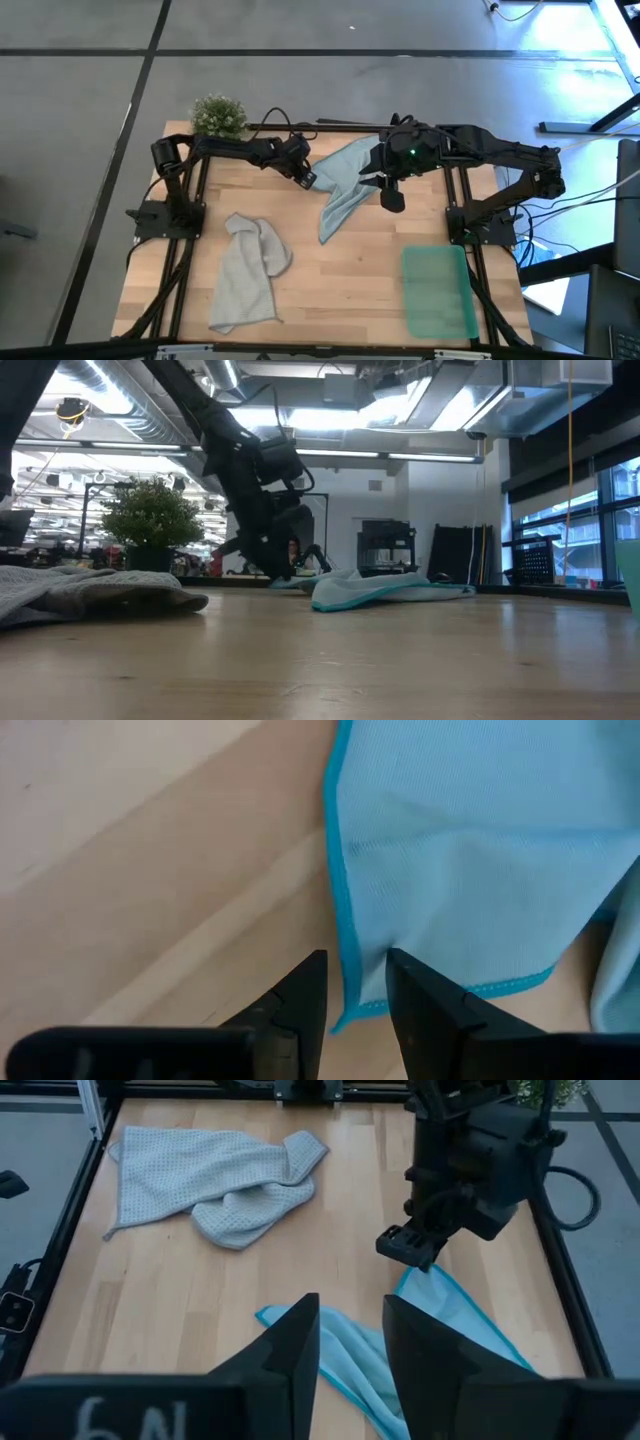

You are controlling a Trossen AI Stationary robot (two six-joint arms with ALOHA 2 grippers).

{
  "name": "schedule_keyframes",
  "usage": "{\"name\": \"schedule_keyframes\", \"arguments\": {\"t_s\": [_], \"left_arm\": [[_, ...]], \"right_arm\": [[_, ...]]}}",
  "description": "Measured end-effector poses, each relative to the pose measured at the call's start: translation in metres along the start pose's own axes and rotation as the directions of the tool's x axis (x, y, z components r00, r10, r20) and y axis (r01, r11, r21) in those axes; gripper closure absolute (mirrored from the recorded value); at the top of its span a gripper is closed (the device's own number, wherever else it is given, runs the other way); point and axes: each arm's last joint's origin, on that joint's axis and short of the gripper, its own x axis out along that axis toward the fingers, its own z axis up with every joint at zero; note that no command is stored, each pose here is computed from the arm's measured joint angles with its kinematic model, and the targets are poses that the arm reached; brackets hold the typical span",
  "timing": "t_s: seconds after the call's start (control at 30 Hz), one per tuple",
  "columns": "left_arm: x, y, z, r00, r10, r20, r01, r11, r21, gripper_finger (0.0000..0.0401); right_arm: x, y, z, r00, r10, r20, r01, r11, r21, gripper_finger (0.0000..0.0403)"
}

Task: Roll microfiber towels into tight, uniform cylinder then place into a basket
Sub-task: Fold the blue towel

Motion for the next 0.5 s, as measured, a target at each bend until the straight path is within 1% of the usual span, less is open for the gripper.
{"name": "schedule_keyframes", "arguments": {"t_s": [0.2,0.27,0.33,0.5], "left_arm": [[0.005,0.001,-0.002,1.000,0.005,-0.018,-0.005,1.000,-0.001,0.0301],[0.008,0.002,-0.005,0.998,-0.018,-0.053,0.018,1.000,-0.005,0.0301],[0.012,0.000,-0.005,0.997,-0.053,-0.063,0.053,0.999,-0.005,0.0301],[0.014,0.000,-0.006,0.996,-0.058,-0.074,0.058,0.998,-0.012,0.0302]], "right_arm": [[0.000,0.000,0.000,1.000,-0.002,0.000,0.002,1.000,-0.001,0.0289],[0.000,0.000,0.000,1.000,-0.002,-0.001,0.002,1.000,-0.001,0.0289],[0.000,0.000,0.000,1.000,-0.002,0.000,0.002,1.000,-0.001,0.0289],[0.000,0.000,0.000,1.000,-0.012,-0.001,0.012,1.000,-0.001,0.0289]]}}
